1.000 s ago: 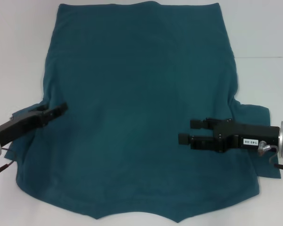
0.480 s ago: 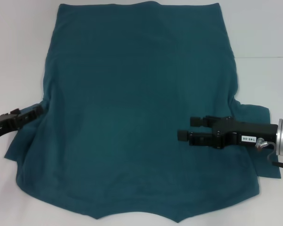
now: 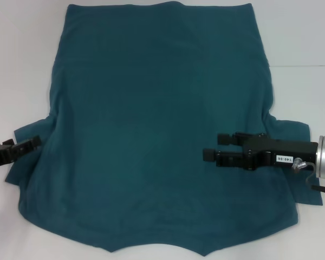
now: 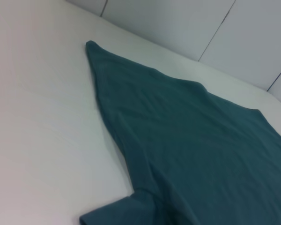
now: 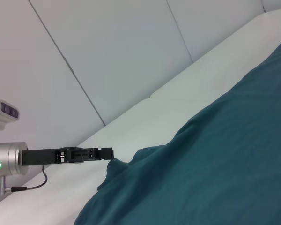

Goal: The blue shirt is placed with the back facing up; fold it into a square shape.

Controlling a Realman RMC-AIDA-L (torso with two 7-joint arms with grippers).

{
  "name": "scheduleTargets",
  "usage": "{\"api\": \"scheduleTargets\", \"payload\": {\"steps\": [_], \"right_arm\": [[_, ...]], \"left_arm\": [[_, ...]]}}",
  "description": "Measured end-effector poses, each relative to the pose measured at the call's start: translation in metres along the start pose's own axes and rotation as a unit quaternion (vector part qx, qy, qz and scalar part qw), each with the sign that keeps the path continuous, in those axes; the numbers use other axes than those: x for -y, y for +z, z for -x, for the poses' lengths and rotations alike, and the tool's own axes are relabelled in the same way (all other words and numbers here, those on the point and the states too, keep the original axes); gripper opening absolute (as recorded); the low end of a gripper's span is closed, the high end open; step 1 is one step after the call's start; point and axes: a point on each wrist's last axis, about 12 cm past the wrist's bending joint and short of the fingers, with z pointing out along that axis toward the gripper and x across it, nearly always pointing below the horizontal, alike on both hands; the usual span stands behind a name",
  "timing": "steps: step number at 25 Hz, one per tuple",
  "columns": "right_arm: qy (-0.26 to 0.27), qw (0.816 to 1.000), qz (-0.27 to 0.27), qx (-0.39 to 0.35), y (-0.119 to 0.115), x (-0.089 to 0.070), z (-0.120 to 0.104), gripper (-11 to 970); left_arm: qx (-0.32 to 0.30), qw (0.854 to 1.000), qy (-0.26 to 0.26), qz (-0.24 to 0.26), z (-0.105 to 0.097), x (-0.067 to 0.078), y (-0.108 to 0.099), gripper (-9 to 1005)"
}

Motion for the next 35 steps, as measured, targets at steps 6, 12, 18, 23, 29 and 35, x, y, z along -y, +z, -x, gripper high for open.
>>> {"api": "scheduleTargets", "payload": {"steps": [6,12,18,23,29,35], "right_arm": [[0.0,1.0,0.0,0.0,0.0,0.0,0.0,882],[0.0,1.0,0.0,0.0,0.0,0.0,0.0,882],[0.001,1.0,-0.001,0.0,-0.001,0.0,-0.001,882],[0.001,1.0,-0.001,0.0,-0.001,0.0,-0.001,882],[0.002,1.0,-0.001,0.0,-0.001,0.0,-0.002,881],[0.0,1.0,-0.001,0.0,-0.001,0.0,-0.002,881]], "left_arm": [[-0.015,1.0,0.002,0.0,-0.006,0.0,0.001,874],[-0.021,1.0,-0.001,-0.005,-0.009,0.003,0.004,869],[-0.031,0.999,0.004,-0.008,-0.009,0.004,0.008,864],[-0.031,0.999,0.006,-0.01,-0.008,0.005,0.009,860],[-0.031,0.999,0.006,-0.01,-0.007,0.005,0.01,854],[-0.023,1.0,-0.005,0.001,-0.004,0.003,0.011,751]]}}
